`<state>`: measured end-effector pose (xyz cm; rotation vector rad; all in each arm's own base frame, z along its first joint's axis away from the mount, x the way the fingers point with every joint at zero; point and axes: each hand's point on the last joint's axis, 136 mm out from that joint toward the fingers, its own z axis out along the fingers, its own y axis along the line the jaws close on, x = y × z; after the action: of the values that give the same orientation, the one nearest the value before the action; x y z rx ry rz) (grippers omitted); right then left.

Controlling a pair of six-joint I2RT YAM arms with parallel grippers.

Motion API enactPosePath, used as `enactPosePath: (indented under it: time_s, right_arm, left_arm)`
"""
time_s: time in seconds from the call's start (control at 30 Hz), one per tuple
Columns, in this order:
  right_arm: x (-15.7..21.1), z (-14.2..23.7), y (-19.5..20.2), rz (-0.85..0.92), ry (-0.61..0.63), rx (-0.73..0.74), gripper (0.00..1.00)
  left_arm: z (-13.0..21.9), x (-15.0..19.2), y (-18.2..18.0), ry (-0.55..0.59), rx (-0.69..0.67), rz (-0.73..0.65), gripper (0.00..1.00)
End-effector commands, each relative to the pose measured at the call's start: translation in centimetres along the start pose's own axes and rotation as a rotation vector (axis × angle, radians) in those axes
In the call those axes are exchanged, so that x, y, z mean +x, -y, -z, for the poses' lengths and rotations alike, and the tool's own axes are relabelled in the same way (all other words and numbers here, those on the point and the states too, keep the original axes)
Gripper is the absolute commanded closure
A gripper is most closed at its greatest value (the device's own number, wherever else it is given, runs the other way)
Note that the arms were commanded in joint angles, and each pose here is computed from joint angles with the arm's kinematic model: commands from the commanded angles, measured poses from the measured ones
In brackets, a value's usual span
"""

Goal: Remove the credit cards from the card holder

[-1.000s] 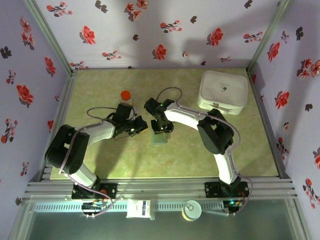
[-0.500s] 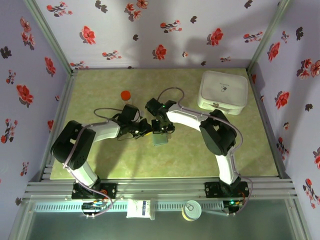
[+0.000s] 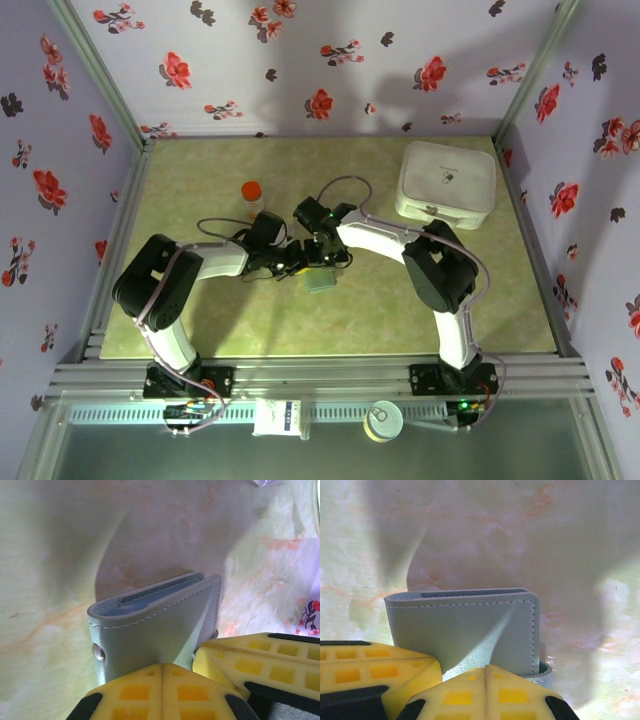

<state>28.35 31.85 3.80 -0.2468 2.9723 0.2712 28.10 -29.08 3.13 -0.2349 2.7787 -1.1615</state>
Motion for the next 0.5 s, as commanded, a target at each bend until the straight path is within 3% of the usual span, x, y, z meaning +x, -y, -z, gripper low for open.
enactPosePath:
  time_s: [0.0, 0.47]
  right_arm:
    - [1.4, 0.7, 2.7, 0.001, -0.033, 0.128, 1.0]
    - [1.0, 2.5, 6.3, 0.054, -0.002, 0.33, 1.0]
  left_arm:
    - [-0.9, 1.6, -5.1, -0.041, -0.178, 0.056, 1.0]
    - [0.1, 1.9, -10.6, -0.056, -0.315, 0.105, 1.0]
